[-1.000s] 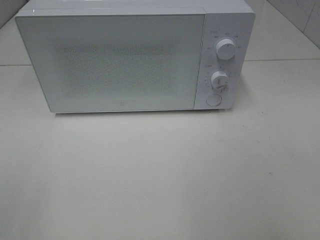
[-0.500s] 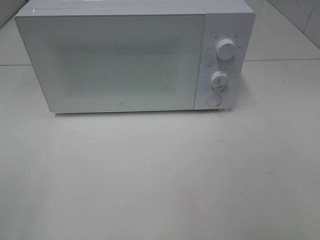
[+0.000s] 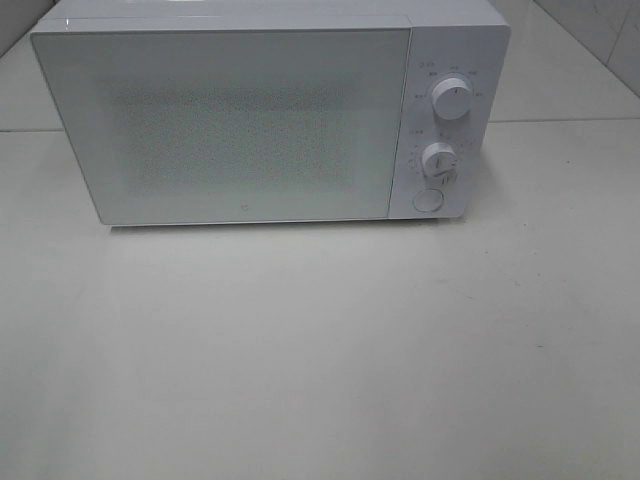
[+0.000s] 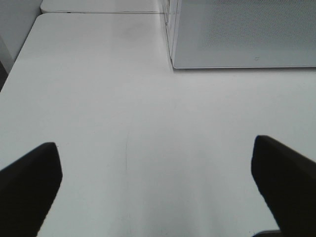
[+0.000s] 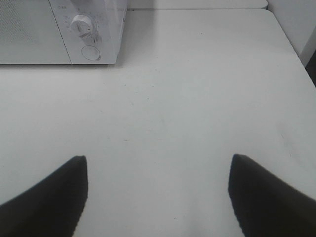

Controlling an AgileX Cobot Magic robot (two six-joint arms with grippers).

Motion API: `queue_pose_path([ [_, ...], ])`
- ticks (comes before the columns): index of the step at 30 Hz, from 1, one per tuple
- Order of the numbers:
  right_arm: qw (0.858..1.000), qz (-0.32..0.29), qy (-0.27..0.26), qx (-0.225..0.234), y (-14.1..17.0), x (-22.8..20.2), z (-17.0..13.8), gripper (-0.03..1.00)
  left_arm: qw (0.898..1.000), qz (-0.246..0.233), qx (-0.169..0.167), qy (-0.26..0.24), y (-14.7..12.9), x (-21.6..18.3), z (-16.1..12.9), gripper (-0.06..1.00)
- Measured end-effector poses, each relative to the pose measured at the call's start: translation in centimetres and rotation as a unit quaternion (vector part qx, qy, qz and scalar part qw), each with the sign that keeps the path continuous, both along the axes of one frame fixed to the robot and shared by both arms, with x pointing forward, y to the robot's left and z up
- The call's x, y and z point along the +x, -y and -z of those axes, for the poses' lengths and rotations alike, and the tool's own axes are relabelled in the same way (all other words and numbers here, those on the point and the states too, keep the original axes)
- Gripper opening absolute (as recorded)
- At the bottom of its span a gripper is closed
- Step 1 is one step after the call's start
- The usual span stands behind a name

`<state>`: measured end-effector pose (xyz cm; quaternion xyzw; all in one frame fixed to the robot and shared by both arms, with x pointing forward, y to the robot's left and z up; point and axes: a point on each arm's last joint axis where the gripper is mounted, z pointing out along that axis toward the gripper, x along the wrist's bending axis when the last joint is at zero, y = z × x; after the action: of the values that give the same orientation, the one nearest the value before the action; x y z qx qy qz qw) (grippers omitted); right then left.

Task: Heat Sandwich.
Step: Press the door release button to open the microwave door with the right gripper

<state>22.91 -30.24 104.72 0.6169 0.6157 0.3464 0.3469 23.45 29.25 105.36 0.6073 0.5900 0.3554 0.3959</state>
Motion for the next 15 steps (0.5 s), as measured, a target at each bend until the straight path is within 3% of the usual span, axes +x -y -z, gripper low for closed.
queue_pose_path([
  [7, 1.0, 0.0, 0.001, 0.0, 0.0, 0.0, 0.0, 0.76, 1.0, 0.0, 0.0, 0.0, 0.0, 0.0, 0.0, 0.99],
  [15, 0.999, -0.002, 0.036, 0.0, -0.1, 1.2, -2.0, 0.76, 1.0, 0.0, 0.0, 0.0, 0.0, 0.0, 0.0, 0.99],
])
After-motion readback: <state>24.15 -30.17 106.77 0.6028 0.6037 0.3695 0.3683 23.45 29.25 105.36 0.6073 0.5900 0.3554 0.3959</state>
